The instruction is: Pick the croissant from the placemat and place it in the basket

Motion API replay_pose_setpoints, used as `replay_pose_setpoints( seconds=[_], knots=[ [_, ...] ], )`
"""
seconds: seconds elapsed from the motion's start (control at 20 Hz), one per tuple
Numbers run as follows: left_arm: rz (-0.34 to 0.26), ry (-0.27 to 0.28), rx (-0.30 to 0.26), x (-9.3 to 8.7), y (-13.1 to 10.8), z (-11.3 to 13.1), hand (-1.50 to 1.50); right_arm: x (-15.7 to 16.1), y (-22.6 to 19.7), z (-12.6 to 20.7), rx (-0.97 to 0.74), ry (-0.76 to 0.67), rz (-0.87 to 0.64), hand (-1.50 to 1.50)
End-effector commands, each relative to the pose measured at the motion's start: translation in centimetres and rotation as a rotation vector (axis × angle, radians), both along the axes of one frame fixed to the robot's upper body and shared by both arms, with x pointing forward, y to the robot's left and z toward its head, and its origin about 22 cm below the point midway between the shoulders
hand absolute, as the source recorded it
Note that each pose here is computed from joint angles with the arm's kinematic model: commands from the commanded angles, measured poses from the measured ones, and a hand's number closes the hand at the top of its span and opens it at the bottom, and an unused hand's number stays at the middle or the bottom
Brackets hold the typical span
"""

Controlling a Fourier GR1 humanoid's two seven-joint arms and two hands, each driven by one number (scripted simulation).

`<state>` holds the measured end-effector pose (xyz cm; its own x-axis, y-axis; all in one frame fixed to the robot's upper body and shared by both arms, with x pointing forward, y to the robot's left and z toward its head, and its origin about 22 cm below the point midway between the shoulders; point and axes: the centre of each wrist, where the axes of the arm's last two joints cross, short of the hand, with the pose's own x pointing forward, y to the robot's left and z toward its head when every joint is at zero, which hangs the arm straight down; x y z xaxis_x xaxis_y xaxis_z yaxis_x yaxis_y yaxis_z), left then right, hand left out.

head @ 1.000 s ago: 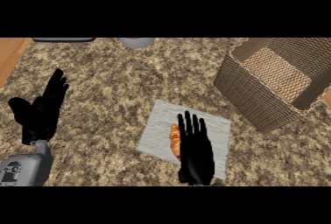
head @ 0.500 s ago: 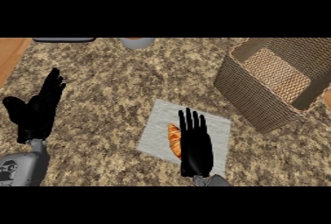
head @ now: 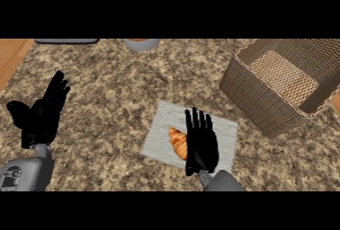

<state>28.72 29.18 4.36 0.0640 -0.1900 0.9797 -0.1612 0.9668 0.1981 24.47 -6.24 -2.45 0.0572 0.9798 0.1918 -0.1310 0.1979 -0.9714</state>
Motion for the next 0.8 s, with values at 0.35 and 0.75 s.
replay_pose_setpoints(
  seconds=[0.35,0.75],
  knots=[
    [-0.003,-0.008,0.011,0.4,-0.4,1.2,0.00,-1.6,0.1,-3.3,-0.056,0.151,0.125,1.50],
    [-0.034,-0.013,0.003,1.0,-0.9,0.7,0.00,1.3,-1.6,-4.1,0.109,0.157,-0.010,1.50]
  ],
)
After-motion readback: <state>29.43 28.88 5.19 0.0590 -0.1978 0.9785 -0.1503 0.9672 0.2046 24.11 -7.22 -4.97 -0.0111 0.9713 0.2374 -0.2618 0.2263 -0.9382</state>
